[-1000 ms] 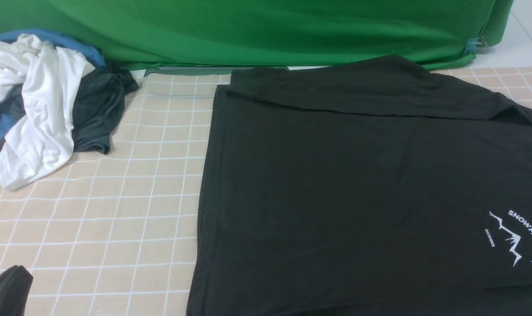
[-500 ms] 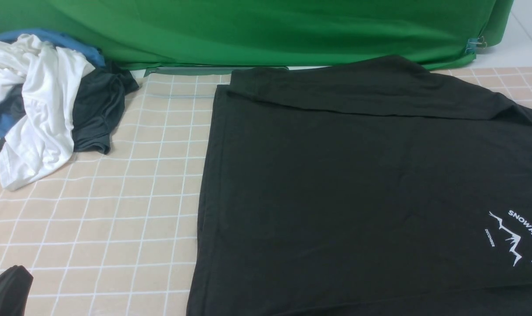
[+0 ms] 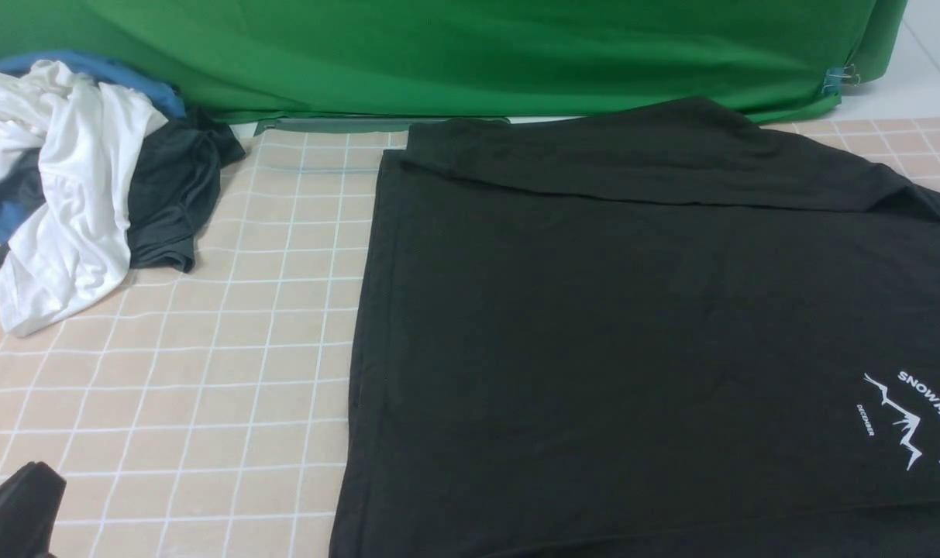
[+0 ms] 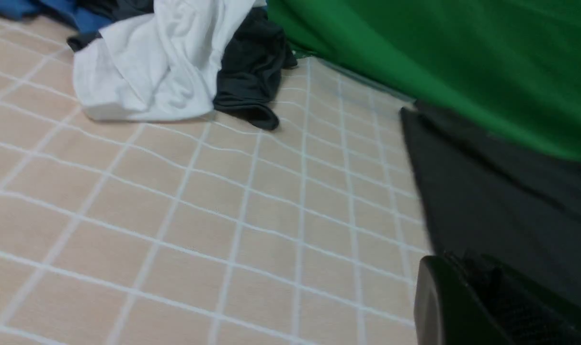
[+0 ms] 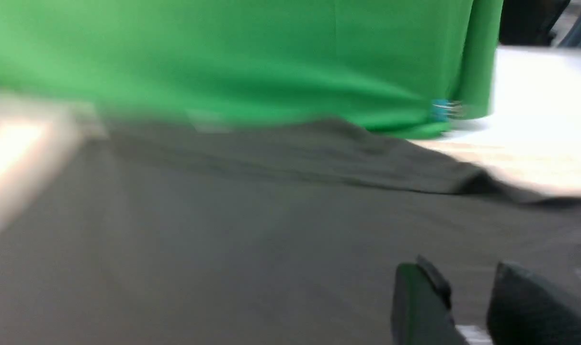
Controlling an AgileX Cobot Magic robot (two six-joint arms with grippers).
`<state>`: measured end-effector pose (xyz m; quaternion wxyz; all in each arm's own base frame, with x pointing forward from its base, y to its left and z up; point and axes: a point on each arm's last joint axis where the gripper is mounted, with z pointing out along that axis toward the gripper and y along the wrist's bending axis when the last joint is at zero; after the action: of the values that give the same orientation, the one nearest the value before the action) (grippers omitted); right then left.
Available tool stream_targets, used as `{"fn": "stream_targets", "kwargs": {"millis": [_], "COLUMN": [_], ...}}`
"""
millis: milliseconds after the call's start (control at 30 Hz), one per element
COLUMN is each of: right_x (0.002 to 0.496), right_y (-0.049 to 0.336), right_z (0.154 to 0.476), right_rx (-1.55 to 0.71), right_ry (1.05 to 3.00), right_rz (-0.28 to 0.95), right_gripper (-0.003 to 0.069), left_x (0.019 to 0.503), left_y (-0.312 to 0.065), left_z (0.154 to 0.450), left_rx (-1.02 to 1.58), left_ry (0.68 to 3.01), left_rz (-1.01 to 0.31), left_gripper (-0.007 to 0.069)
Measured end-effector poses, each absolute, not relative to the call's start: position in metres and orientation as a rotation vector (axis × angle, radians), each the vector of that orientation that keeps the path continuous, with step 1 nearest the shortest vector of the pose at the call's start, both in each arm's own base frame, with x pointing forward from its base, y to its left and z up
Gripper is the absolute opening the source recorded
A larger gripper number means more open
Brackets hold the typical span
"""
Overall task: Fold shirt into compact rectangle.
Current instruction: 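Grasp the left edge of the dark T-shirt lying flat on the table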
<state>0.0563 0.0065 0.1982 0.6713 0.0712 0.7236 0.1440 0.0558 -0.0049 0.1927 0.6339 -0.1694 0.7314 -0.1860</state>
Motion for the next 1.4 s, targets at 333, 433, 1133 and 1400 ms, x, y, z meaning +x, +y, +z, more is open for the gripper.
{"fn": "stream_targets", "kwargs": {"millis": [333, 433, 1133, 1400], "right_x": [0.056, 0.056, 0.091, 0.129], "right_y": [0.008, 0.008, 0.016, 0.018], "right_z": [0.206, 0.207, 0.343, 0.318], "right_rx": [0.704, 0.705, -0.043, -0.284], "right_ry": [1.450, 1.446, 1.940, 2.503], "right_rz": [0.910, 0.913, 0.214, 0.059], "right_gripper": [0.0238, 0.0238, 0.0031, 0.0031], "left_x": [0.056, 0.056, 0.089, 0.138], "left_y": [-0.012, -0.012, -0.040, -0.068], "left_z": [0.199, 0.199, 0.330, 0.295], "left_rx": [-0.940, -0.933, -0.320, 0.033], "left_ry": [1.468, 1.464, 2.244, 2.730], "left_rz": [-1.075, -1.063, -0.744, -0.953], "left_gripper": [0.0018, 0.0018, 0.0018, 0.0018]}}
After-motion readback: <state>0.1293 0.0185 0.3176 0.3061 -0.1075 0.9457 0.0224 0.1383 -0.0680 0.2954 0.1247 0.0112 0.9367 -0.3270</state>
